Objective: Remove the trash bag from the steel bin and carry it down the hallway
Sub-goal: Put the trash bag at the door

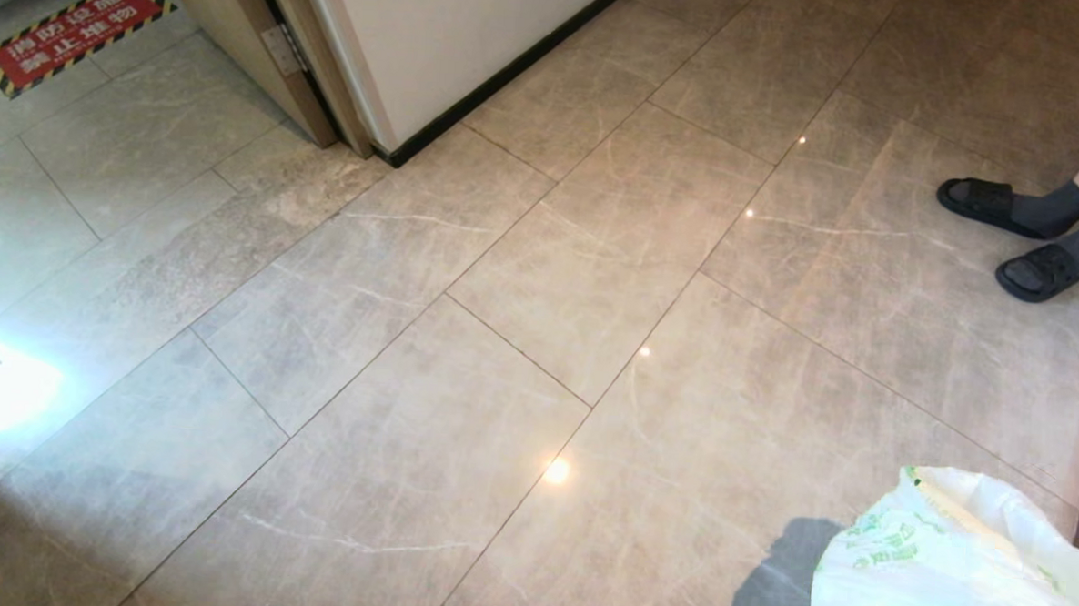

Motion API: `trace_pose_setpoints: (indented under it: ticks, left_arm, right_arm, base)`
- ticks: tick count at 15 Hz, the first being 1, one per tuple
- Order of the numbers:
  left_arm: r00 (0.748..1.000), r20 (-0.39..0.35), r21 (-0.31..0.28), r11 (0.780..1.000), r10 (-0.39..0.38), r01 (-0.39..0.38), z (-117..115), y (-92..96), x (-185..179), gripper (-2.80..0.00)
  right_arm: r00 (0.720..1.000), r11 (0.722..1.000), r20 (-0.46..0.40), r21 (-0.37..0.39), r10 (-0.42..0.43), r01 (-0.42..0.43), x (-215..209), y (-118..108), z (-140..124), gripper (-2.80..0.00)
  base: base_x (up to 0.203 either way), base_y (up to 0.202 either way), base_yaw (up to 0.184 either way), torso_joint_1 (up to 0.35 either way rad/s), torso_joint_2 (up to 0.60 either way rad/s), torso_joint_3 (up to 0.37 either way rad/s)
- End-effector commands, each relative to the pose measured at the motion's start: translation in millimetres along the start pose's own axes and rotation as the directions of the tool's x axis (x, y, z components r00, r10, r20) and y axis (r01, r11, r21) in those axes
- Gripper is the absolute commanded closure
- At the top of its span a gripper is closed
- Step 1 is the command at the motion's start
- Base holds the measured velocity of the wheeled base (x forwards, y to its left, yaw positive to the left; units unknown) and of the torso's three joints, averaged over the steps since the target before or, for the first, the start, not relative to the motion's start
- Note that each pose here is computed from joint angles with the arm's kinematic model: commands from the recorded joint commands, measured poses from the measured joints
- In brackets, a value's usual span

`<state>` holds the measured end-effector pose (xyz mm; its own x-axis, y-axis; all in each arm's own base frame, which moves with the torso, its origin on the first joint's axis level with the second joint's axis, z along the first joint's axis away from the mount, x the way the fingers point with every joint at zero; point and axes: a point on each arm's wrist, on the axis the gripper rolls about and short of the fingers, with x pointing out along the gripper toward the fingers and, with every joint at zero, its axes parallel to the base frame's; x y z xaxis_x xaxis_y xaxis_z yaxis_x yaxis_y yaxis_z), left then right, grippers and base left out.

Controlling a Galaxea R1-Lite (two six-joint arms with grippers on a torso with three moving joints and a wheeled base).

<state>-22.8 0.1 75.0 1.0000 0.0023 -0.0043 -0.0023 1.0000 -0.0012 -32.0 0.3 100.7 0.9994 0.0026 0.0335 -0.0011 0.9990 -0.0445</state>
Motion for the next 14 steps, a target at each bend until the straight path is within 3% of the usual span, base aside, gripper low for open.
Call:
trace_pose_setpoints:
  ticks: [1, 2, 4, 6, 8, 10, 14]
  left_arm:
    - [1.000, 0.000, -0.002, 1.000, 0.001, -0.001, 0, 0.0, 0, 0.00]
    - [1.000, 0.000, 0.000, 1.000, 0.001, -0.001, 0, 0.0, 0, 0.00]
    - [1.000, 0.000, 0.000, 1.000, 0.001, -0.001, 0, 0.0, 0, 0.00]
    - [1.000, 0.000, 0.000, 1.000, 0.001, -0.001, 0, 0.0, 0, 0.00]
    - [1.000, 0.000, 0.000, 1.000, 0.001, -0.001, 0, 0.0, 0, 0.00]
    - [1.000, 0.000, 0.000, 1.000, 0.001, -0.001, 0, 0.0, 0, 0.00]
    - [1.000, 0.000, 0.000, 1.000, 0.001, -0.001, 0, 0.0, 0, 0.00]
  right_arm:
    - [0.999, 1.000, -0.050, -0.004, 0.000, -0.001, -14, -2, 45, 0.00]
    - [0.990, 1.000, -0.143, -0.006, -0.007, 0.006, -14, -3, 62, 0.00]
    - [0.931, 1.000, -0.364, -0.013, -0.021, 0.017, 4, -4, 93, 0.00]
    - [0.843, 0.999, -0.536, -0.039, -0.028, 0.008, 36, -6, 107, 0.00]
    - [0.738, 0.996, -0.671, -0.089, -0.076, 0.021, 80, -8, 105, 0.00]
    - [0.674, 0.992, -0.730, -0.119, -0.115, 0.040, 129, -11, 93, 0.00]
    - [0.616, 0.990, -0.777, -0.139, -0.132, 0.037, 215, -13, 50, 0.00]
  base:
    - [0.000, 0.000, 0.000, 0.000, 0.00, 0.000]
    - [0.000, 0.000, 0.000, 0.000, 0.00, 0.000]
    - [0.000, 0.000, 0.000, 0.000, 0.00, 0.000]
    - [0.000, 0.000, 0.000, 0.000, 0.00, 0.000]
    - [0.000, 0.000, 0.000, 0.000, 0.00, 0.000]
    - [0.000, 0.000, 0.000, 0.000, 0.00, 0.000]
    - [0.000, 0.000, 0.000, 0.000, 0.00, 0.000]
